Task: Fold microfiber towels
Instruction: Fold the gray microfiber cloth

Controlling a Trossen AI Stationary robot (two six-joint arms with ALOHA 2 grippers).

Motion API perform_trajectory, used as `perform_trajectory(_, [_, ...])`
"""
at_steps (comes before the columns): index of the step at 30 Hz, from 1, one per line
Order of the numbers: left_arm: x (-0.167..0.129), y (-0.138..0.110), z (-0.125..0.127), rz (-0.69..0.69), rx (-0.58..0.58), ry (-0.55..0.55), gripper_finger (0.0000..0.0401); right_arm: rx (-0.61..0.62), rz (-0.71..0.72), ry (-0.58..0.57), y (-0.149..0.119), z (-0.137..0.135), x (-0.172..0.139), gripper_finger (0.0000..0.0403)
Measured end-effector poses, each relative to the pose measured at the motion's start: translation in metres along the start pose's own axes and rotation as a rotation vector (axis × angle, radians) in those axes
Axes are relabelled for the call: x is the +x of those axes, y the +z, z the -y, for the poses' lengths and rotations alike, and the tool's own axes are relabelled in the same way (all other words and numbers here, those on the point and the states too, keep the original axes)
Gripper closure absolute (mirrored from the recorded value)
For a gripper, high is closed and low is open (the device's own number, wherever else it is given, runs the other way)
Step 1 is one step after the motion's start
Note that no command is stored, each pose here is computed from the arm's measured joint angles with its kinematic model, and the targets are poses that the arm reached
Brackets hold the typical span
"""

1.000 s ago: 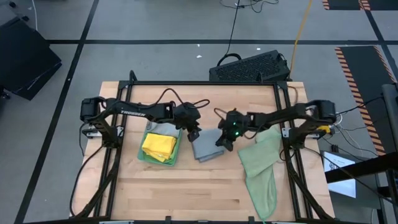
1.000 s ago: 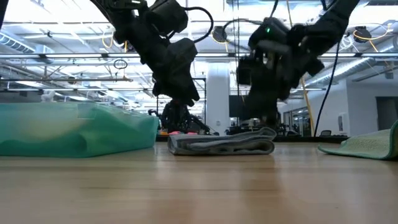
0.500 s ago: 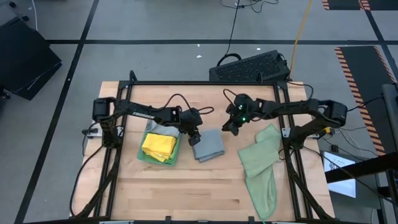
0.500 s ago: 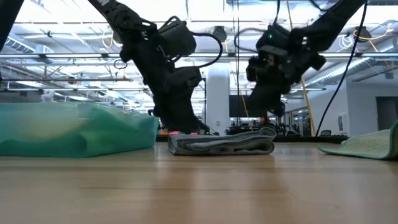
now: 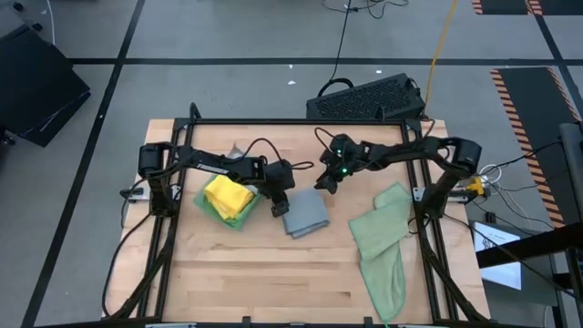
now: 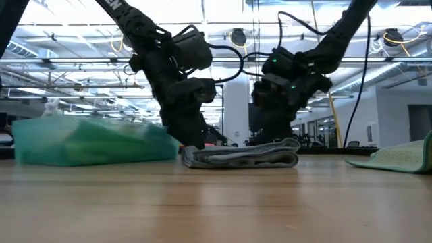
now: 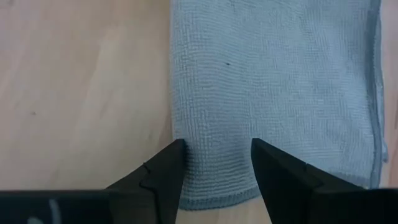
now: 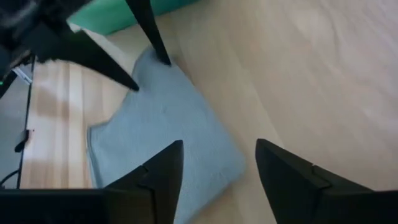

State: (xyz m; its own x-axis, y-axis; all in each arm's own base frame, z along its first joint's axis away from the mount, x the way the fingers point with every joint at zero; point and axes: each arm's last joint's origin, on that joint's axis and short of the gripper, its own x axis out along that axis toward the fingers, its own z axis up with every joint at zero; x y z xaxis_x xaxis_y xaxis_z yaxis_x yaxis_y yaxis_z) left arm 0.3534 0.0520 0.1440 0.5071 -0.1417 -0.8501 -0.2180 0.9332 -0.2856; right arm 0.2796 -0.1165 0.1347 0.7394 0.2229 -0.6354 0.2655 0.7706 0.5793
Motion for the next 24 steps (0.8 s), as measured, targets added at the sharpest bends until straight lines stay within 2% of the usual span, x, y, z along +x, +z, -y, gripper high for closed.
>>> perform_trajectory(4, [0.0, -0.001, 0.0, -0.009, -0.014, 0.008, 0.0215, -0.02, 0.001, 0.006, 0.01, 0.0, 0.009, 0.0207])
perform_trajectory(10, [-0.008, 0.002, -0.001, -0.023, -0.074, -0.001, 0.0215, -0.031, -0.04, -0.002, 0.006, 0.007, 0.019, 0.0207])
perform_trajectory(13, [-0.025, 0.015, 0.002, 0.043, -0.122, -0.013, 0.0215, -0.048, -0.057, -0.005, 0.003, 0.009, 0.021, 0.0206])
perform_trajectory(16, [-0.031, 0.023, 0.004, 0.076, -0.104, -0.012, 0.0215, -0.092, -0.062, -0.002, 0.003, 0.009, 0.02, 0.0206])
perform_trajectory(20, [-0.024, 0.026, 0.004, 0.095, -0.034, 0.001, 0.0215, -0.136, -0.064, 0.008, 0.003, 0.009, 0.02, 0.0206])
perform_trajectory(24, [-0.01, 0.02, -0.005, 0.042, -0.052, 0.019, 0.0215, -0.134, -0.088, 0.027, 0.0, 0.012, 0.023, 0.0206])
